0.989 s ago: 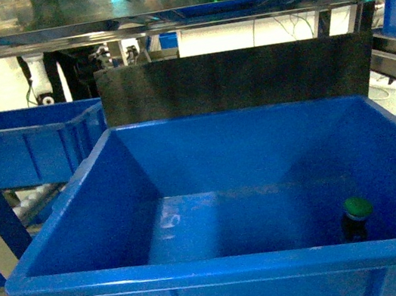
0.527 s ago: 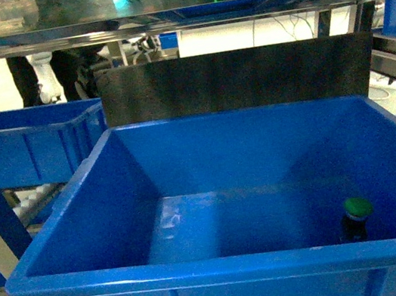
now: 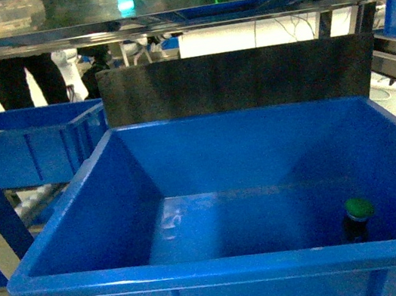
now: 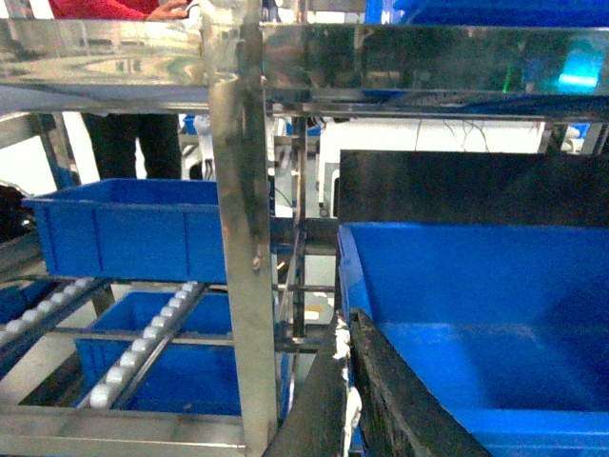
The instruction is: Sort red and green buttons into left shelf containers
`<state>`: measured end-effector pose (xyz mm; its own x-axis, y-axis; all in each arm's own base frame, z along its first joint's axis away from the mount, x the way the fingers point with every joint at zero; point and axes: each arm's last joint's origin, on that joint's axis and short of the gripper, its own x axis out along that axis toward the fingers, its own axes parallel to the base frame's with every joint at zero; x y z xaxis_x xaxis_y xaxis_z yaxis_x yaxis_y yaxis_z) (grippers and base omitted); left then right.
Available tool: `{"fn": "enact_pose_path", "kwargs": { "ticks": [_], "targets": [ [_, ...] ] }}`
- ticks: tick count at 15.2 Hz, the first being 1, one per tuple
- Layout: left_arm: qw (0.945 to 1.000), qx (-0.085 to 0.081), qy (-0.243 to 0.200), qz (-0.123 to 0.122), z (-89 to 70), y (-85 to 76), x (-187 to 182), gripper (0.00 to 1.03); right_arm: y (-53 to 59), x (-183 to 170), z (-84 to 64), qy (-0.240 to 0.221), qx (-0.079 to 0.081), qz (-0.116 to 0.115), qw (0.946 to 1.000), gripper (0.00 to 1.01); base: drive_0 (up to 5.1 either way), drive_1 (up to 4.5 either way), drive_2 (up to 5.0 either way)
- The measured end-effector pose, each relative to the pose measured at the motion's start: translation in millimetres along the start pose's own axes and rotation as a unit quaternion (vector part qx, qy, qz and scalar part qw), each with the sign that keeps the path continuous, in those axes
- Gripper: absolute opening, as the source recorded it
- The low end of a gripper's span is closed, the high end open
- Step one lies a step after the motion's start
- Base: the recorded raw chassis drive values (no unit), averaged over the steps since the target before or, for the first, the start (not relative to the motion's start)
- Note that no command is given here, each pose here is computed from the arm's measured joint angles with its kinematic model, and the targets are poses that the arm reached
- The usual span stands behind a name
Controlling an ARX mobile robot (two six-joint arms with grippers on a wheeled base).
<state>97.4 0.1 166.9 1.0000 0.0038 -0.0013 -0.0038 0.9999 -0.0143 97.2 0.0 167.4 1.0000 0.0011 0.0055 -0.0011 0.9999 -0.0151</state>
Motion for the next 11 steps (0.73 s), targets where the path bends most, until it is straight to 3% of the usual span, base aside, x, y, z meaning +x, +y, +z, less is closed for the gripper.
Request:
{"fn": "enact_pose_path", "kwargs": {
  "ticks": [4, 7, 11],
  "targets": [
    [1.0, 0.0, -0.002, -0.001, 0.6, -0.1, 0.0, 0.02, 0.0, 0.0, 0.0, 0.0, 0.0, 0.0, 1.0, 0.02, 0.0, 0.0, 0.0],
    [1.0, 0.0, -0.002, -0.001, 0.6, -0.1, 0.0, 0.34, 0.0, 0.0, -0.1, 0.001, 0.0, 0.0, 1.0, 0.38, 0.0, 0.0, 0.0],
    [1.0, 0.0, -0.002, -0.001, 0.6, -0.1, 0.0, 0.84, 0.0, 0.0, -0.1, 0.0, 0.0, 0.0, 1.0, 0.89, 0.0, 0.0, 0.0]
  ]
}}
